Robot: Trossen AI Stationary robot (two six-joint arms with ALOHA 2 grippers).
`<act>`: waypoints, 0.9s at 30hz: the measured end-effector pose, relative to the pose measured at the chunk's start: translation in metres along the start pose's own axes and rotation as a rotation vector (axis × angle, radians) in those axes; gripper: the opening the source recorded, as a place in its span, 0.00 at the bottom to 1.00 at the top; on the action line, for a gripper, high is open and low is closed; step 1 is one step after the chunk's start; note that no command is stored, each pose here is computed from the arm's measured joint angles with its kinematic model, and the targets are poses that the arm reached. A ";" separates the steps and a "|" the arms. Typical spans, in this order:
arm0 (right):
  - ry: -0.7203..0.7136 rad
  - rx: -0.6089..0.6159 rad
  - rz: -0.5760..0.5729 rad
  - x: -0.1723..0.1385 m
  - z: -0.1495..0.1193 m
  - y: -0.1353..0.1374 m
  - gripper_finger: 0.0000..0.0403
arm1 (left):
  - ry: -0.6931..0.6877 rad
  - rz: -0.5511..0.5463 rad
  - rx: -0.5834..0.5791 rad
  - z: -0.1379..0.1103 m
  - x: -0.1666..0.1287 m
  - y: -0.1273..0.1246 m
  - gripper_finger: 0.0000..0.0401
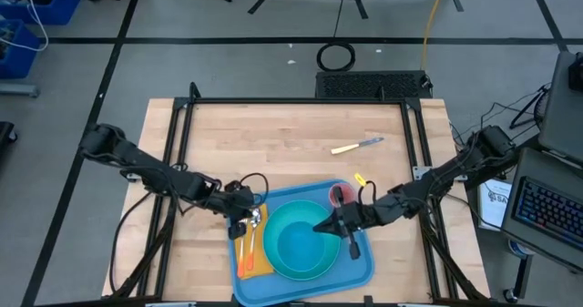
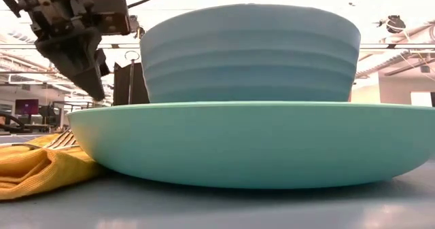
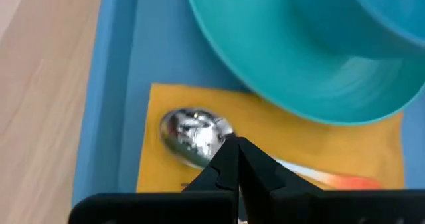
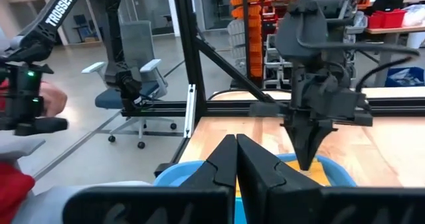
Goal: Set up tray
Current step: Adjust the fork on the napkin
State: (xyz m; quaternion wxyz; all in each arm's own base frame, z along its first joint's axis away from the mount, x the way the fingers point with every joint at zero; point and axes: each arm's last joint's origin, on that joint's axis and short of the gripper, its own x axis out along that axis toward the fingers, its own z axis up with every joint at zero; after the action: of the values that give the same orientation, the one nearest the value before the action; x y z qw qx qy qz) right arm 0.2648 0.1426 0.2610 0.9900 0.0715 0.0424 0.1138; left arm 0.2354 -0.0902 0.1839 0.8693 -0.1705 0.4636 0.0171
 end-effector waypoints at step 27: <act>-0.014 0.003 0.016 -0.001 0.001 0.005 0.00 | 0.106 0.107 -0.045 -0.007 0.021 0.012 0.00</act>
State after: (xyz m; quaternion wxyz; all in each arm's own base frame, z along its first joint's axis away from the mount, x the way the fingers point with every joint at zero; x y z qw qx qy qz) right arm 0.2624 0.1472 0.2626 0.9893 0.0741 0.0351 0.1211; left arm 0.2392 -0.0841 0.1597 0.8374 -0.1653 0.5168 0.0651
